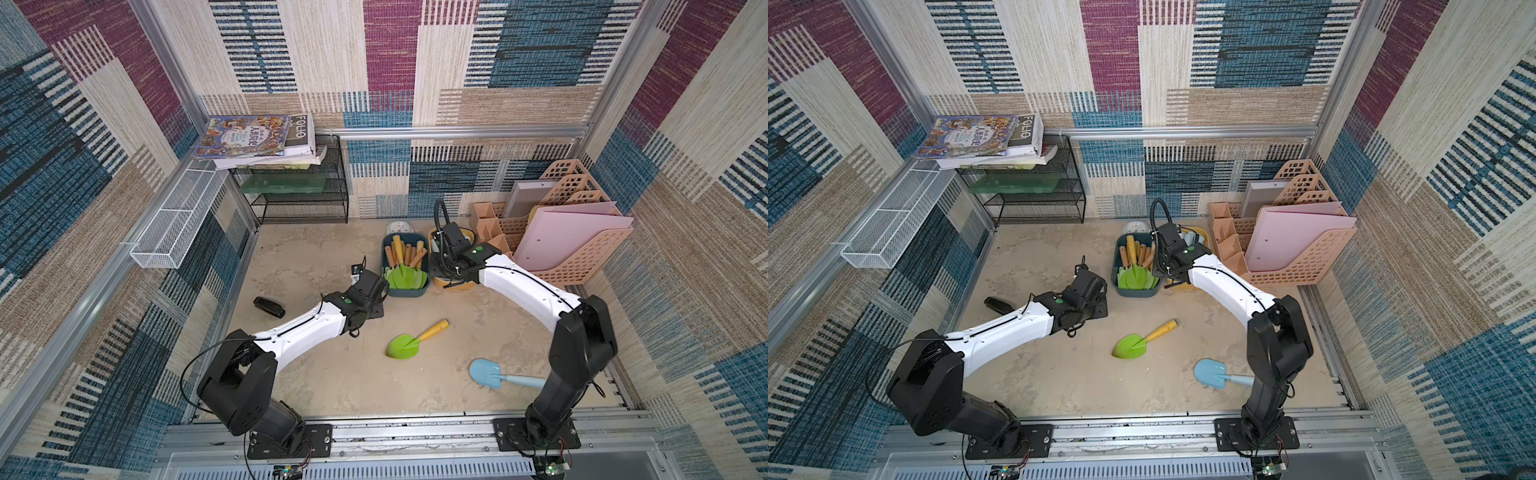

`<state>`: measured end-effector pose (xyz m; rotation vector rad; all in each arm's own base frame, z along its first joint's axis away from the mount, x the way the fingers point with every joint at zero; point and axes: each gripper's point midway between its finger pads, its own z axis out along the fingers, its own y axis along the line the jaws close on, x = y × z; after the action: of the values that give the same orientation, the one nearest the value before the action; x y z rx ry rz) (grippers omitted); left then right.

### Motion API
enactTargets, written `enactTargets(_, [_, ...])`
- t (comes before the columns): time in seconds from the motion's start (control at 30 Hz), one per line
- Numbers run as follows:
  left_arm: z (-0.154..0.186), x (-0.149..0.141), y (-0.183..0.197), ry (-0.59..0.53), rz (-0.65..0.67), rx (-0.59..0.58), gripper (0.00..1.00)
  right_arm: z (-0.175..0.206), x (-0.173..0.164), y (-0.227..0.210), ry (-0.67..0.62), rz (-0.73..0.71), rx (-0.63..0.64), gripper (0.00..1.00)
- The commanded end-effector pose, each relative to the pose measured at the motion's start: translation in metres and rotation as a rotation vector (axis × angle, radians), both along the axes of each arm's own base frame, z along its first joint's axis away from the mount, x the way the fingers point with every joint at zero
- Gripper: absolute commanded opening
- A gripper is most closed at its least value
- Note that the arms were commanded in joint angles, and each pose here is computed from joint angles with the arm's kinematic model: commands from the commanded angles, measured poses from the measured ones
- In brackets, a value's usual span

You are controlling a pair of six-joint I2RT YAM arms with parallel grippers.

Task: Sort the small shovels by color and place them into the storage box
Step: Place the shovel in the storage box, then pick up the shovel from the center of the board.

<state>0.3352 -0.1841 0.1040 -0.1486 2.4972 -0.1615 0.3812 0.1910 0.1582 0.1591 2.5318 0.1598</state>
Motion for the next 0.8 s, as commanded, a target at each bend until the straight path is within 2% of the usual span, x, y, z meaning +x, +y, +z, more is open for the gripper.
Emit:
enactTargets(0.0, [0.004,0.000,-0.001,-0.016,-0.003,-0.010,0.62,-0.020,-0.058,-0.037,0.146,-0.164,0.084,0.51])
enactTargets(0.17, [0.003,-0.002,-0.003,-0.026,-0.012,-0.039,0.62,-0.026,-0.135,-0.079,0.236,-0.376,0.294,0.52])
enactTargets(0.33, [-0.002,-0.006,-0.006,-0.015,-0.026,-0.062,0.62,-0.022,-0.170,-0.113,0.173,-0.632,0.459,0.52])
enactTargets(0.47, [0.000,-0.008,-0.008,-0.022,-0.035,-0.087,0.62,-0.038,-0.192,-0.143,0.201,-0.801,0.415,0.51])
enactTargets(0.77, [0.002,-0.011,-0.010,-0.027,-0.042,-0.113,0.62,-0.084,-0.235,-0.158,0.363,-0.962,0.363,0.51])
